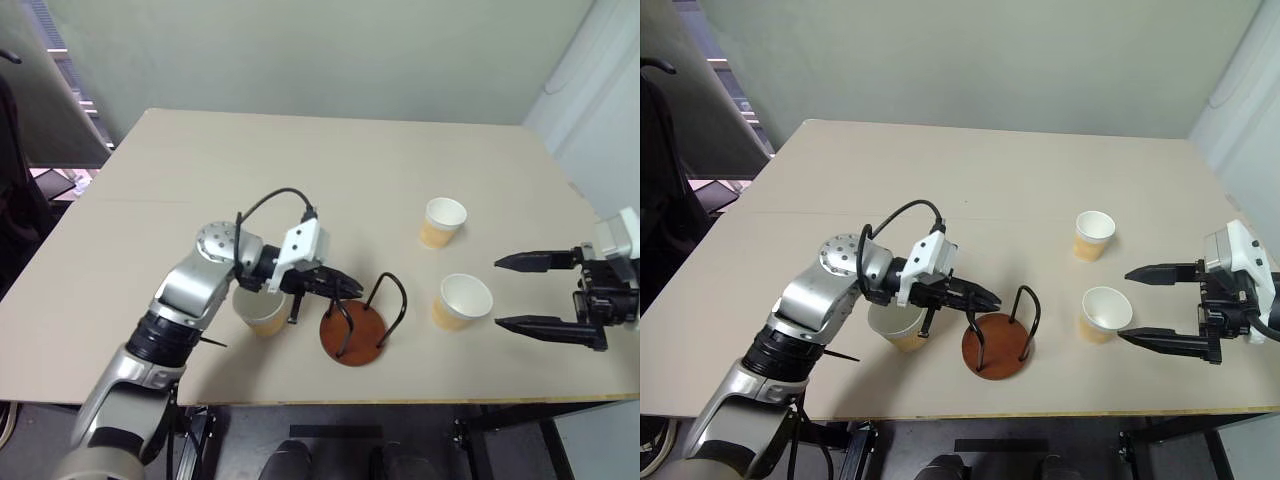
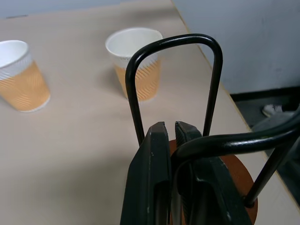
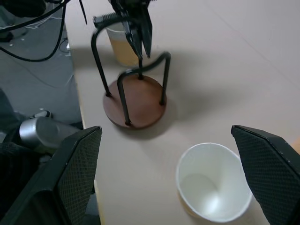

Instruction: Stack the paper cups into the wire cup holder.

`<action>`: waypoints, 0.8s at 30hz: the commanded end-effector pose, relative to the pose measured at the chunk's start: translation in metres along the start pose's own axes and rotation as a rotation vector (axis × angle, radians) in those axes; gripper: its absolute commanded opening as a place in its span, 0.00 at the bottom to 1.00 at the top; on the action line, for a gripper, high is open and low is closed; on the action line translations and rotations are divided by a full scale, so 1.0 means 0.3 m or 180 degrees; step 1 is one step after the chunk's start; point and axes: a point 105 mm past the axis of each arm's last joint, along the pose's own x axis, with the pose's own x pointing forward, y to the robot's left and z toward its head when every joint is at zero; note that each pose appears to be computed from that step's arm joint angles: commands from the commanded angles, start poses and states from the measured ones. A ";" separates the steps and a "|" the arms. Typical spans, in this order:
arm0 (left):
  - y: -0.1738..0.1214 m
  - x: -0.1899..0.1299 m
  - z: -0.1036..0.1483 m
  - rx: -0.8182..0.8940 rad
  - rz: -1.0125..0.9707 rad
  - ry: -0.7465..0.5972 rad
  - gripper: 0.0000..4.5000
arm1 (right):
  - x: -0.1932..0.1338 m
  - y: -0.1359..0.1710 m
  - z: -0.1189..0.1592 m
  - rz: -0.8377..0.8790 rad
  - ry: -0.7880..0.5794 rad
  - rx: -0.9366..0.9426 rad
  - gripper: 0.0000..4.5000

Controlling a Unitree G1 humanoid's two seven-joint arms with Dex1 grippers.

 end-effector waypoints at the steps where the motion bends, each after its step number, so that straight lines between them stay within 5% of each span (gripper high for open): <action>1: 0.017 0.016 -0.008 0.0151 0.0060 0.0007 0.00 | -0.001 0.005 0.023 -0.0029 -0.0033 -0.0087 1.00; 9: 0.040 0.039 -0.046 0.0195 0.0149 0.0084 0.00 | -0.006 -0.005 0.025 -0.0092 -0.0025 -0.0101 1.00; 18: 0.053 0.022 -0.062 0.0275 0.0235 0.0232 0.66 | -0.004 -0.016 0.025 -0.0129 -0.0031 -0.0111 1.00; 24: 0.056 -0.022 -0.027 0.0336 0.0223 0.0187 0.66 | 0.000 -0.018 0.018 -0.0100 -0.0011 -0.0107 1.00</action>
